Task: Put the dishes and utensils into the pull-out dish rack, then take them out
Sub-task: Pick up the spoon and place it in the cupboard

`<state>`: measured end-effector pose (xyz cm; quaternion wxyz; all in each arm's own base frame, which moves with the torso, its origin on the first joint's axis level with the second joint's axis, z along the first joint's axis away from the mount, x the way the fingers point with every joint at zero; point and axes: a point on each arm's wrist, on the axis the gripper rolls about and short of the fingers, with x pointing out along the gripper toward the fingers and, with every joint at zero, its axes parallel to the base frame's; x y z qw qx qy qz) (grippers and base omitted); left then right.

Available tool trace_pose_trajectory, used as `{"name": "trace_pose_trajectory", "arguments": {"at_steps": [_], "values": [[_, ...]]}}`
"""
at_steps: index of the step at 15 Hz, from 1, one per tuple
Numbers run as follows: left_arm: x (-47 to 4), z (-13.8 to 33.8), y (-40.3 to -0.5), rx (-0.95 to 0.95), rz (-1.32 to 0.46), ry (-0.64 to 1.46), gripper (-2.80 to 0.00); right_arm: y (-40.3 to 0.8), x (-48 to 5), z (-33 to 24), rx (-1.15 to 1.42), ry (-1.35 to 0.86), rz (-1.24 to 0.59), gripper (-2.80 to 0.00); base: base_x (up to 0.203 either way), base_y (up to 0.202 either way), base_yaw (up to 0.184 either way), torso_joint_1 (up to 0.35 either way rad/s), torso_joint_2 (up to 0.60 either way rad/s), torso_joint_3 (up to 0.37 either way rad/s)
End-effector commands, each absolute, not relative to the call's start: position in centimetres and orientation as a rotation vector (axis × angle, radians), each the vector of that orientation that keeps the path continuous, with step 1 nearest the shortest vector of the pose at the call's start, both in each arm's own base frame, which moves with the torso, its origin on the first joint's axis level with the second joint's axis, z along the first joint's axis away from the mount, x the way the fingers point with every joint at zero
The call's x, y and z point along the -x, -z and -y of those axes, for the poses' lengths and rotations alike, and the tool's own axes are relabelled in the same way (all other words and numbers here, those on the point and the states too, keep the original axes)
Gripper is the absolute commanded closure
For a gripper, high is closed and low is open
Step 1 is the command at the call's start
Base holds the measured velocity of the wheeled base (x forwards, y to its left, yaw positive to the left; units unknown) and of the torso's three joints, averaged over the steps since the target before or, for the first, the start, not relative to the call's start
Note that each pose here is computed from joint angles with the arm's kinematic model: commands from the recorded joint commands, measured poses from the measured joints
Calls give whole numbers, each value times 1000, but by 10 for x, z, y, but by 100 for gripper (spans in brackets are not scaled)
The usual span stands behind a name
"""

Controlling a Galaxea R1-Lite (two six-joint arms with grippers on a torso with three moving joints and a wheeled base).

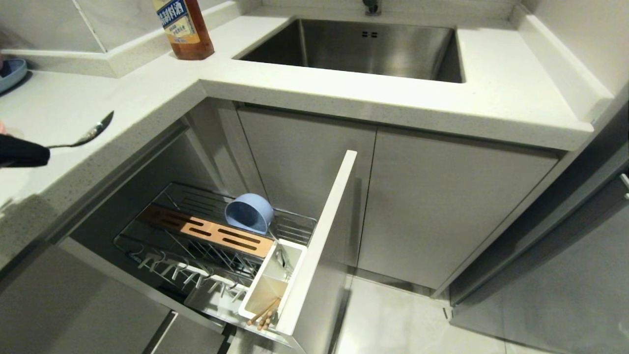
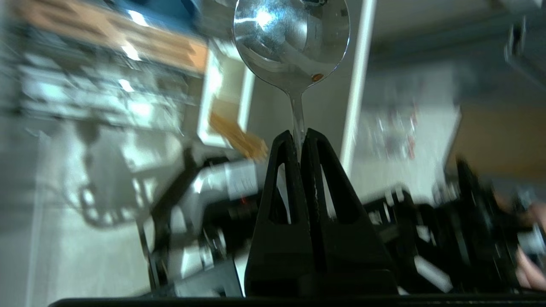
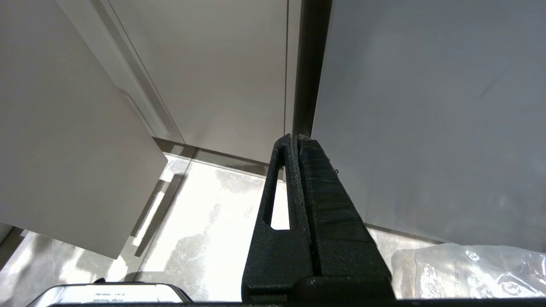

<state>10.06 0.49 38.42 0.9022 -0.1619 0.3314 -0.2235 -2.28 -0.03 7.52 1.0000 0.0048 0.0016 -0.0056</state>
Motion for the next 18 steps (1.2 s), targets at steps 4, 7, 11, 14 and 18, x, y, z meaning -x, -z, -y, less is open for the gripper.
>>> {"name": "trace_pose_trajectory", "arguments": {"at_steps": [4, 7, 11, 14, 18], "values": [[-102, 17, -353, 268, -963, 547, 0, -75, 23, 0, -11, 12, -5, 0, 0, 0, 0, 0, 0, 0], [-123, 28, -335, 204, -1141, 536, 0, -75, 23, 0, -10, 11, -5, 0, 0, 0, 0, 0, 0, 0], [-164, 56, -311, 72, -1336, 482, 0, -75, 23, 0, -9, 11, -5, 0, 0, 0, 0, 0, 0, 0], [-196, 81, -293, 33, -1436, 408, 0, -75, 23, 0, -10, 12, -5, 0, 0, 0, 0, 0, 0, 0], [-227, 108, -279, 17, -1481, 335, 0, -75, 23, 0, -10, 12, -5, 0, 0, 0, 0, 0, 0, 0]]}}
